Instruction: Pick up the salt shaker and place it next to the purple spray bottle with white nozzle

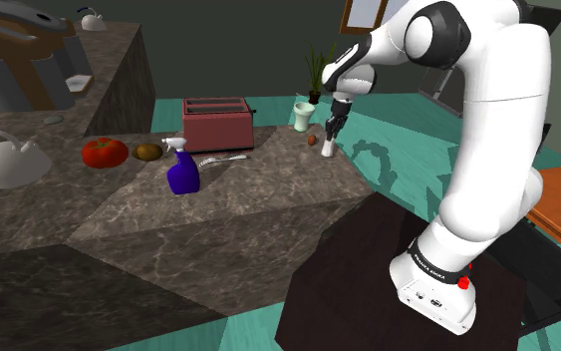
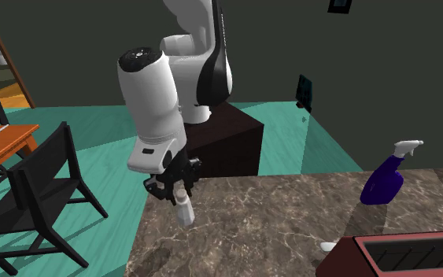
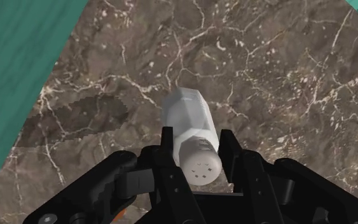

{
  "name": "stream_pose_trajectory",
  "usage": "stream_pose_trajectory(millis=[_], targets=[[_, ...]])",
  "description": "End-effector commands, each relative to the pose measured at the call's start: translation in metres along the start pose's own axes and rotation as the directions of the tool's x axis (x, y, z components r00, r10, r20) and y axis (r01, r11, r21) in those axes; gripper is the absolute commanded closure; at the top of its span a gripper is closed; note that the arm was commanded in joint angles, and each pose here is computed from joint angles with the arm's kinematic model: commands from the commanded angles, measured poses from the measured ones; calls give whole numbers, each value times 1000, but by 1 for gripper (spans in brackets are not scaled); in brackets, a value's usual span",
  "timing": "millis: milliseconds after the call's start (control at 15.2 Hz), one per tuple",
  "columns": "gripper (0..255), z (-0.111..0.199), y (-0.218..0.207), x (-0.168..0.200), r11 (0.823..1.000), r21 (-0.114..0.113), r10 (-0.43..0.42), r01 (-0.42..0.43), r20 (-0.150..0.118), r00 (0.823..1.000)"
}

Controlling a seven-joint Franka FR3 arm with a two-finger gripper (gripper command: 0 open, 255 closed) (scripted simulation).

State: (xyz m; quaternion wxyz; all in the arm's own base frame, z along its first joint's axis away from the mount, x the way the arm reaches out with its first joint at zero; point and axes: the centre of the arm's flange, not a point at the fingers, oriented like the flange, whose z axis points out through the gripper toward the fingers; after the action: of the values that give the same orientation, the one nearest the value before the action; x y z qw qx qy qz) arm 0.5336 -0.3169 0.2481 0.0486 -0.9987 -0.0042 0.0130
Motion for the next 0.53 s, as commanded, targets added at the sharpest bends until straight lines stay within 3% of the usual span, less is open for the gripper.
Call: stream_pose_trajectory(millis=[0, 462], targets=[[255, -10, -1, 0, 1000, 0, 0, 0, 0, 1000], [255, -47, -5, -1, 1000, 0, 0, 0, 0, 1000]])
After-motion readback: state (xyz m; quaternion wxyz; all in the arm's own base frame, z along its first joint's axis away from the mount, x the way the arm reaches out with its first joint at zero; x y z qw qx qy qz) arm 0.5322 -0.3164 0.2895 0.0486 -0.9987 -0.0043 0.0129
